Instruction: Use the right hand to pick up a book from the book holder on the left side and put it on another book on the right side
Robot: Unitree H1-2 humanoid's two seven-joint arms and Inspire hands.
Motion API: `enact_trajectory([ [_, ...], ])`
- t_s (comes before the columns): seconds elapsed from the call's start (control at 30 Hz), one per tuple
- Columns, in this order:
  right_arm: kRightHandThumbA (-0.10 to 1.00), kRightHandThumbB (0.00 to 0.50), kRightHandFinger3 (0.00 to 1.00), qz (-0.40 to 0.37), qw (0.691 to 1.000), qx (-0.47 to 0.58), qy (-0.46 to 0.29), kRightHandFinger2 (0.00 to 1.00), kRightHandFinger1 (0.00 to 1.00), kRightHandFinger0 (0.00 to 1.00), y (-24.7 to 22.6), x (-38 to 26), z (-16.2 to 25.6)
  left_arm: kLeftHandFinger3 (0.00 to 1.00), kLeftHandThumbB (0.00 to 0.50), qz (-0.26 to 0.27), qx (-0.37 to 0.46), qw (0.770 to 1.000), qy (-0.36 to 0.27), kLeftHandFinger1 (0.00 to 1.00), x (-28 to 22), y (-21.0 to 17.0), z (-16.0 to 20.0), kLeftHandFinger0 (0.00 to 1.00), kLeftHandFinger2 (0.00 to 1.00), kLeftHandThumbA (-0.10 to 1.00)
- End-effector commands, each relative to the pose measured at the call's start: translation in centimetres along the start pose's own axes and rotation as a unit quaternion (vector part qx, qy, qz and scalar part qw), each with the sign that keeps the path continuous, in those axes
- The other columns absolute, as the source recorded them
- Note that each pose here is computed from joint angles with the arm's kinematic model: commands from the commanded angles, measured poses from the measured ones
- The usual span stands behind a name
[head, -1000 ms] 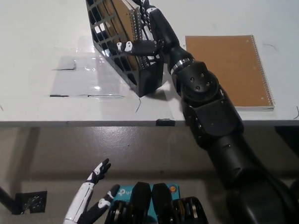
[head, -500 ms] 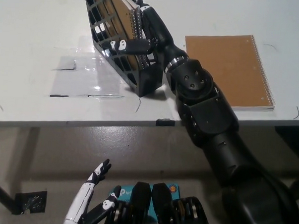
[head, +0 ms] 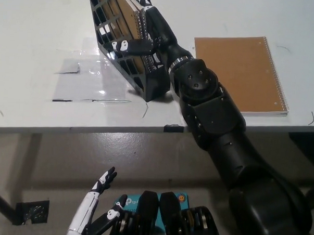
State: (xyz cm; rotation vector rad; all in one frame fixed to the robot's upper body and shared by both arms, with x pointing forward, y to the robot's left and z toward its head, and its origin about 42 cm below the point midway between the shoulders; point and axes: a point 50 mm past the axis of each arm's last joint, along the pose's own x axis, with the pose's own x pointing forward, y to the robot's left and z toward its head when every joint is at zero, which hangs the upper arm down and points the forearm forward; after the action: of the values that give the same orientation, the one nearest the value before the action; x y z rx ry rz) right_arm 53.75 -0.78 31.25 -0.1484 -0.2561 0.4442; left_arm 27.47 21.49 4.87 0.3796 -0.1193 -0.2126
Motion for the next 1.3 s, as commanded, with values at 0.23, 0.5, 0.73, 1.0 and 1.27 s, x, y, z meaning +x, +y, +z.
enact_trajectory([
  [0.23, 0.75, 0.234, 0.59, -0.034, 0.997, 0.033, -0.057, 0.41, 0.20, 0.05, 0.4, 2.2, 5.0, 1.00, 0.181, -0.006, 0.006, 1.000, -0.020, 1.00, 0.1, 0.3, 0.7, 1.00, 1.00, 0.69],
  [0.5, 0.13, 0.151, 0.30, -0.075, 0.994, 0.064, -0.050, 0.48, 0.11, 0.00, 0.1, 2.1, 5.0, 1.00, 0.179, -0.007, 0.002, 1.000, -0.019, 1.00, 0.2, 0.5, 0.5, 1.00, 1.00, 0.70],
  [0.73, 0.13, 0.178, 0.42, -0.082, 0.992, 0.078, -0.049, 0.55, 0.17, 0.00, 0.1, 1.9, 4.1, 1.00, 0.183, -0.007, 0.000, 1.000, -0.018, 1.00, 0.3, 0.5, 0.6, 1.00, 1.00, 0.70],
  [1.0, -0.09, 0.163, 0.51, -0.091, 0.994, 0.057, -0.035, 0.57, 0.20, 0.00, -0.2, 1.8, 2.8, 1.00, 0.182, -0.007, 0.004, 1.000, -0.022, 1.00, 0.6, 0.4, 0.6, 1.00, 1.00, 0.71],
  [1.27, -0.10, 0.129, 0.72, -0.065, 0.957, 0.283, -0.020, 0.73, 0.29, 0.00, -0.6, 2.8, 4.9, 1.00, 0.182, -0.009, 0.006, 1.000, -0.018, 1.00, 0.4, 0.4, 0.7, 1.00, 1.00, 0.74],
])
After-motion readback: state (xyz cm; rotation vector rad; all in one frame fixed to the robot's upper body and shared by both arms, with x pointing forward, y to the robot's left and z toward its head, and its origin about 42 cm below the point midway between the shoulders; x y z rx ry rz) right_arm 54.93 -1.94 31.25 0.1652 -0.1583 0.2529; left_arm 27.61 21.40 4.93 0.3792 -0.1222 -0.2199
